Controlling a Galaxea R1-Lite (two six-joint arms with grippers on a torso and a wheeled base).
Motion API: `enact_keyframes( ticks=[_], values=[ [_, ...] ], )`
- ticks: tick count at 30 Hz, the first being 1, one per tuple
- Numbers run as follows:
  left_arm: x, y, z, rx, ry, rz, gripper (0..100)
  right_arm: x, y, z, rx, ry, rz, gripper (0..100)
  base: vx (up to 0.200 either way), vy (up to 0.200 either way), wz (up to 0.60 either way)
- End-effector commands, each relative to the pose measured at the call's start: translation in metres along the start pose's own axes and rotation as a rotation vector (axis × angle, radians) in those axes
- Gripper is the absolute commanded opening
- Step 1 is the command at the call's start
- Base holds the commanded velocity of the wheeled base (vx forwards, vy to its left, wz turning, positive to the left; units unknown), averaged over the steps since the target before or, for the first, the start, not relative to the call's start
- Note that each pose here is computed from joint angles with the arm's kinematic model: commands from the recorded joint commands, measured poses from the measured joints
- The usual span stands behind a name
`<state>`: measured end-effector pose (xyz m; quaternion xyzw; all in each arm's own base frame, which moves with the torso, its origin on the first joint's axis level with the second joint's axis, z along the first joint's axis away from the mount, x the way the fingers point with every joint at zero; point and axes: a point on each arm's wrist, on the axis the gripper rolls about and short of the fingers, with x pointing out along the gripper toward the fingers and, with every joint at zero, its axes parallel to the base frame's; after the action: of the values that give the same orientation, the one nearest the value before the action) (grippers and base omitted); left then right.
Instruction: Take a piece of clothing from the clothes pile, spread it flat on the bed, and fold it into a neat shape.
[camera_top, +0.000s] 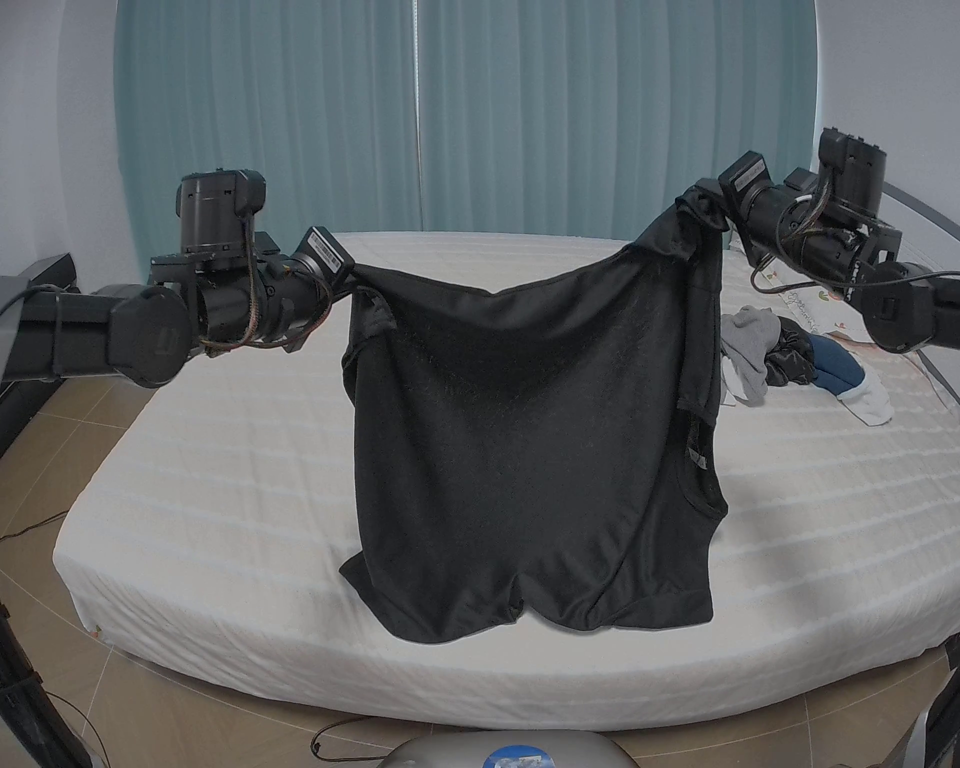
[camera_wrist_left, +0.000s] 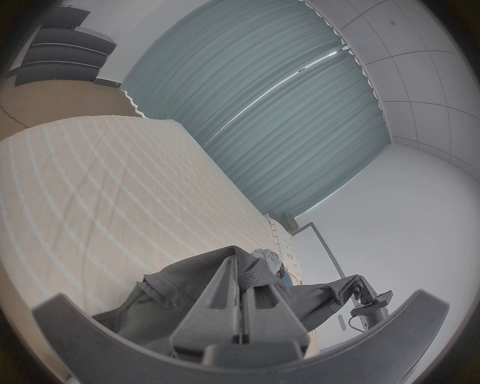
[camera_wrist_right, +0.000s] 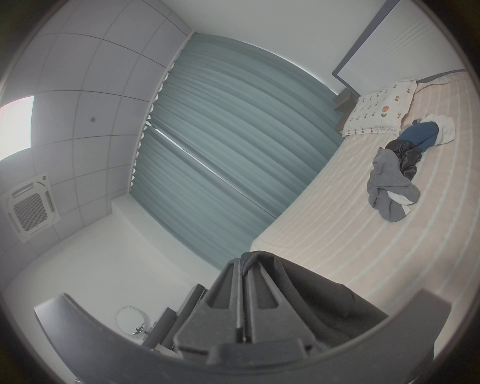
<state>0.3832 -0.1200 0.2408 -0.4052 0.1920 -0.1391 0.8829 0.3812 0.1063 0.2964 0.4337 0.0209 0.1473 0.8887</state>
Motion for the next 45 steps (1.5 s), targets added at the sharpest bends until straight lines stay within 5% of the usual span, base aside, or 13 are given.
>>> enact_keyframes(
  ticks=[1, 24, 25, 35, 45],
  values=[
    [0.029, 0.026, -0.016, -0.007, 0.051, 0.061, 0, 0.02, -0.027, -0.021, -0.015, 0.045, -0.06, 0, 0.2, 0.0, 0.0],
    [0.118, 0.109, -0.055, -0.036, 0.116, 0.186, 0, 0.085, -0.128, -0.099, -0.036, 0.079, -0.245, 0, 0.009, 0.0, 0.0],
    [0.125, 0.116, -0.06, -0.037, 0.124, 0.198, 100, 0.089, -0.138, -0.106, -0.038, 0.089, -0.259, 100, 0.0, 0.0, 0.0],
    [0.156, 0.161, -0.079, -0.035, 0.063, 0.334, 100, 0.101, -0.217, -0.15, -0.147, 0.161, -0.412, 100, 0.0, 0.0, 0.0],
    [0.148, 0.188, -0.069, -0.069, 0.118, 0.479, 100, 0.098, -0.247, -0.13, -0.196, 0.124, -0.516, 100, 0.0, 0.0, 0.0]
  ],
)
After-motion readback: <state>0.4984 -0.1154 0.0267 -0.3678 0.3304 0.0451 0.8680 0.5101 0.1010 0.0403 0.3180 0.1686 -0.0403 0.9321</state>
